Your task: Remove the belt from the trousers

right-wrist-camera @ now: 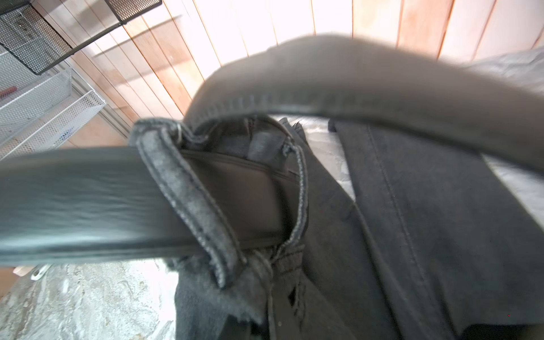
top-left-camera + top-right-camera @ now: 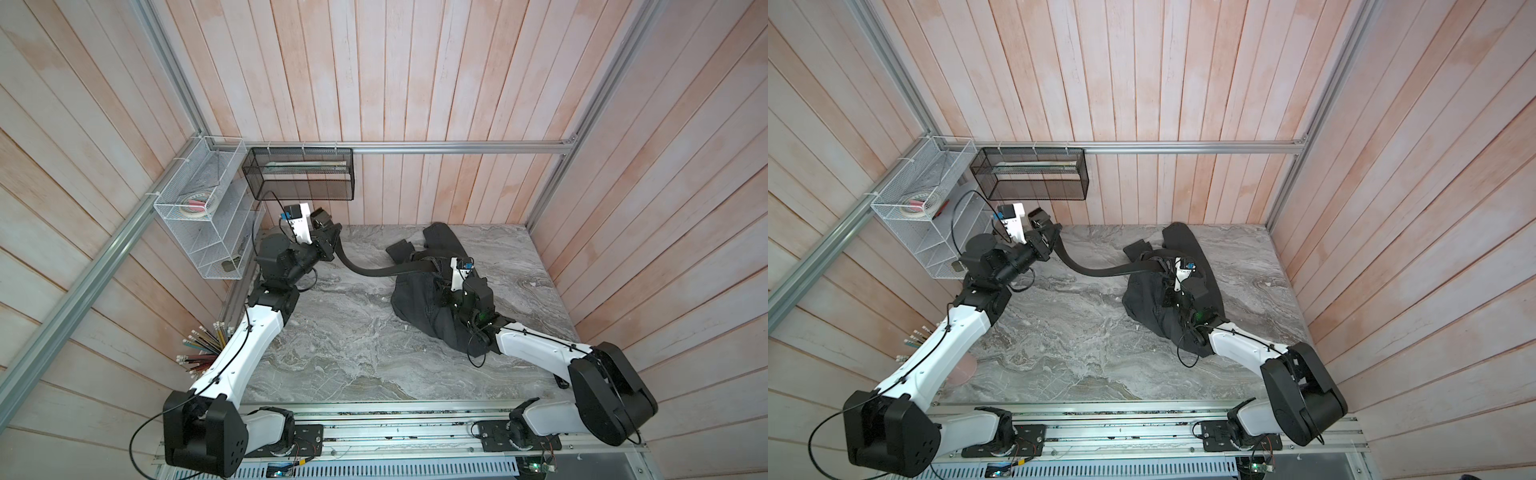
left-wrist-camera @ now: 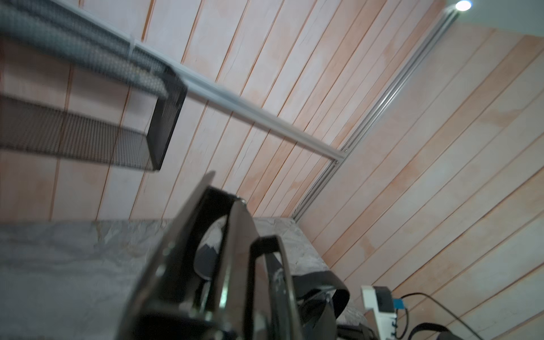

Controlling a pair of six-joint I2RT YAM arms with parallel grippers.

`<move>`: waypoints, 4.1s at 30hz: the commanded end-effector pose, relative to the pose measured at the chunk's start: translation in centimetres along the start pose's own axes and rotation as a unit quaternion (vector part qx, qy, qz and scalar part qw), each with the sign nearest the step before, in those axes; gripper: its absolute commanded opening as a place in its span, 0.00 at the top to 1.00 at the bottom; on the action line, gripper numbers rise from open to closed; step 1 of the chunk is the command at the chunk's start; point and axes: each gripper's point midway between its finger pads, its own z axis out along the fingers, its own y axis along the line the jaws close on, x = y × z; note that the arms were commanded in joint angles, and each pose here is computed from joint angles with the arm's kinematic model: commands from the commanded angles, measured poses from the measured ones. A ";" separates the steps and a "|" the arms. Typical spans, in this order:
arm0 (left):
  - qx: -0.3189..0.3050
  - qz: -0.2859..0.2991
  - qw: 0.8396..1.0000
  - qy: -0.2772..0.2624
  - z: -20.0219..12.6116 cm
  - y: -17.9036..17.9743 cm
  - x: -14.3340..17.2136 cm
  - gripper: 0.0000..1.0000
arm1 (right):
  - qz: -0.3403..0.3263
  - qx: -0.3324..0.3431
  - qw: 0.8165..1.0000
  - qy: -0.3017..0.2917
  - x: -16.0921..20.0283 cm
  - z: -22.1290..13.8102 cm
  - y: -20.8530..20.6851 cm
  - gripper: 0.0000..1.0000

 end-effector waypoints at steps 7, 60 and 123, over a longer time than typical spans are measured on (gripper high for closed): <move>-0.008 -0.080 0.991 0.112 1.4 5.5 11.2 0.87 | -0.033 0.020 0.997 -0.061 -4.8 -2.1 0.3 1.00; -0.025 0.498 0.855 0.144 12.3 -9.8 10.9 1.00 | -0.048 0.007 0.999 -0.012 -3.3 -3.6 0.4 1.00; 0.123 0.647 0.729 0.186 14.4 -8.5 17.1 0.28 | -0.115 -0.034 0.992 0.034 -1.5 -2.0 2.3 1.00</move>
